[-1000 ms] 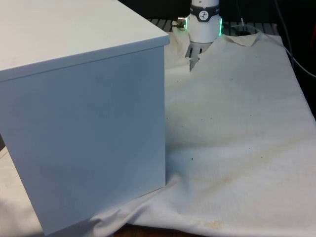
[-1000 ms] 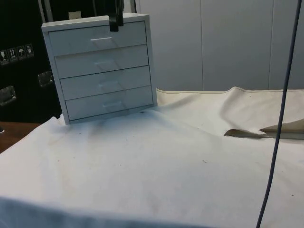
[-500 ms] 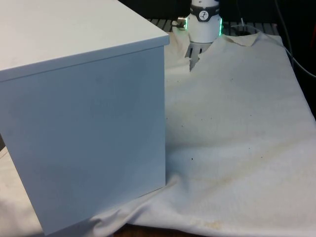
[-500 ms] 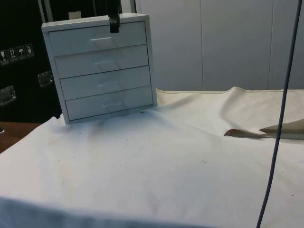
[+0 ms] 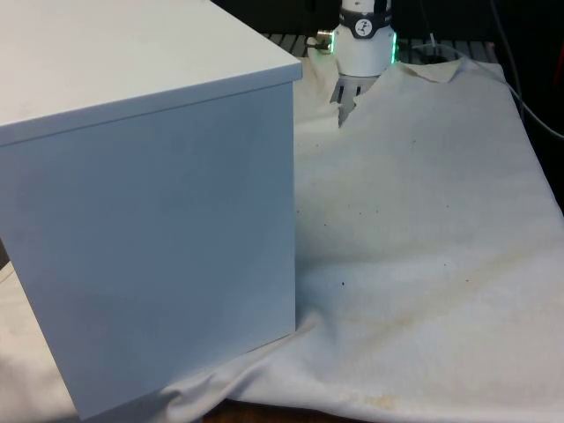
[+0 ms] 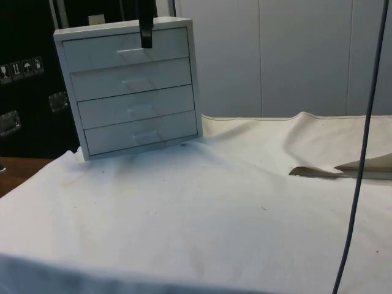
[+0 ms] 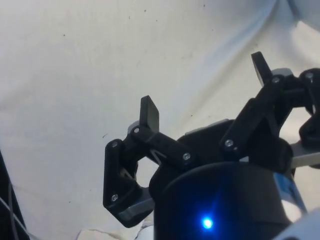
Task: Open the drawer, then close it.
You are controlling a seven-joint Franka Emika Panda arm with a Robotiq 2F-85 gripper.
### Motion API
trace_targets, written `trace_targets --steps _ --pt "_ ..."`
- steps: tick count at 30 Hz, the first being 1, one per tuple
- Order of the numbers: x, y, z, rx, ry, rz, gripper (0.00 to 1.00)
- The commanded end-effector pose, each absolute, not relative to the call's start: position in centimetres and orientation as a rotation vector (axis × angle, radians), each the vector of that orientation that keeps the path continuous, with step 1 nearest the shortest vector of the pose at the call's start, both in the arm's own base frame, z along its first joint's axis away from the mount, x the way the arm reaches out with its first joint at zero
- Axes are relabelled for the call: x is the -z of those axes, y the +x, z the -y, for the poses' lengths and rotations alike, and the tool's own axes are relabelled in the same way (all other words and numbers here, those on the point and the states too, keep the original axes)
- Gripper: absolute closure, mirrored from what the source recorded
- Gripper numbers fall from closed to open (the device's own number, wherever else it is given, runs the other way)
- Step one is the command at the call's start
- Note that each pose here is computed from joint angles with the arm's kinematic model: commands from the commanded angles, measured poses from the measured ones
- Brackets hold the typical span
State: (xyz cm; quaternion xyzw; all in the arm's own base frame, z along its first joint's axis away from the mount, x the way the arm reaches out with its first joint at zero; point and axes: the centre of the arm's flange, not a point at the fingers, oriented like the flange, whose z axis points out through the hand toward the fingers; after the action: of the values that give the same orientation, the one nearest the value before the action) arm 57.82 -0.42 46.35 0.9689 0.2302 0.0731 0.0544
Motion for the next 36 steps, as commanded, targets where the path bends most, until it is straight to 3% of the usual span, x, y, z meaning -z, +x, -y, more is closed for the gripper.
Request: trace_targets --steps 1,36 --pt "-46.3 57.9 0.6 -0.234 2.921 -0.71 0.0" --pt "-45.2 59.1 1.5 -0.239 2.685 -0.865 0.0"
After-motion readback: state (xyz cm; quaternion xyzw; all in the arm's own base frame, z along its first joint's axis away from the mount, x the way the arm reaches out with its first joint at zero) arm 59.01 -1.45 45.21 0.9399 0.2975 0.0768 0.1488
